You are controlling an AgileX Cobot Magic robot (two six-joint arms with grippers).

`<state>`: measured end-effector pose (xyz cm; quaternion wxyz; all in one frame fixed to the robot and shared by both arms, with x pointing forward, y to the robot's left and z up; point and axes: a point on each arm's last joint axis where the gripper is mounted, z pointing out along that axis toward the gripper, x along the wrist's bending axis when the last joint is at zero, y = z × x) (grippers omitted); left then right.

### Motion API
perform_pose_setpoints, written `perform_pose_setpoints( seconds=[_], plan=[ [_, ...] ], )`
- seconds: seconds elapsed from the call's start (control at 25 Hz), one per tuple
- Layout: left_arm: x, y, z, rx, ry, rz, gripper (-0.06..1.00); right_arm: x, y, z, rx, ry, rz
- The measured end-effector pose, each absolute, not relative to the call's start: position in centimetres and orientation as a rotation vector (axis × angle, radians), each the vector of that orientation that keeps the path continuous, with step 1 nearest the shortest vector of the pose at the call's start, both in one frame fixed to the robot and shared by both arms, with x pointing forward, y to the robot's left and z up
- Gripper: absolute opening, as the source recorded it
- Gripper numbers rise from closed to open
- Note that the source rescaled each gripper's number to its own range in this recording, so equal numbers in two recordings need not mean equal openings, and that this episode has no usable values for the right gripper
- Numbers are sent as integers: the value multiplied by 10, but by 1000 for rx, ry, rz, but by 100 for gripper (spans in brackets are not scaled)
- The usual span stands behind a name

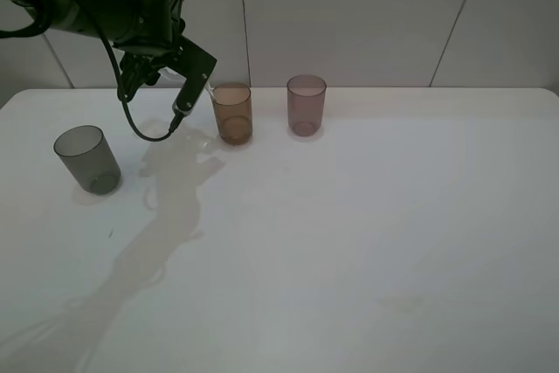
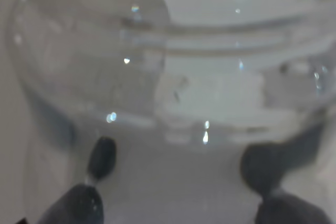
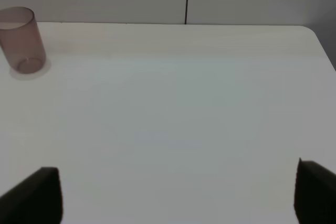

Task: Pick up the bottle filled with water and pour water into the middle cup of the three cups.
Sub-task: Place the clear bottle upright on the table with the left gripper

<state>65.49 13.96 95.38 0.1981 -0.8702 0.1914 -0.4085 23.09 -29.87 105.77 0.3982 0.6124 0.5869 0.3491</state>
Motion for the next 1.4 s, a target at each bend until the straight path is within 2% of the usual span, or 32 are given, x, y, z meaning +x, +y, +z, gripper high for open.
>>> perform_pose_setpoints(
  seconds=[1.4],
  plan=[
    [656,132,955,-2421,626,-1185,1,231,-299,1058,1551,1486,884]
  ],
)
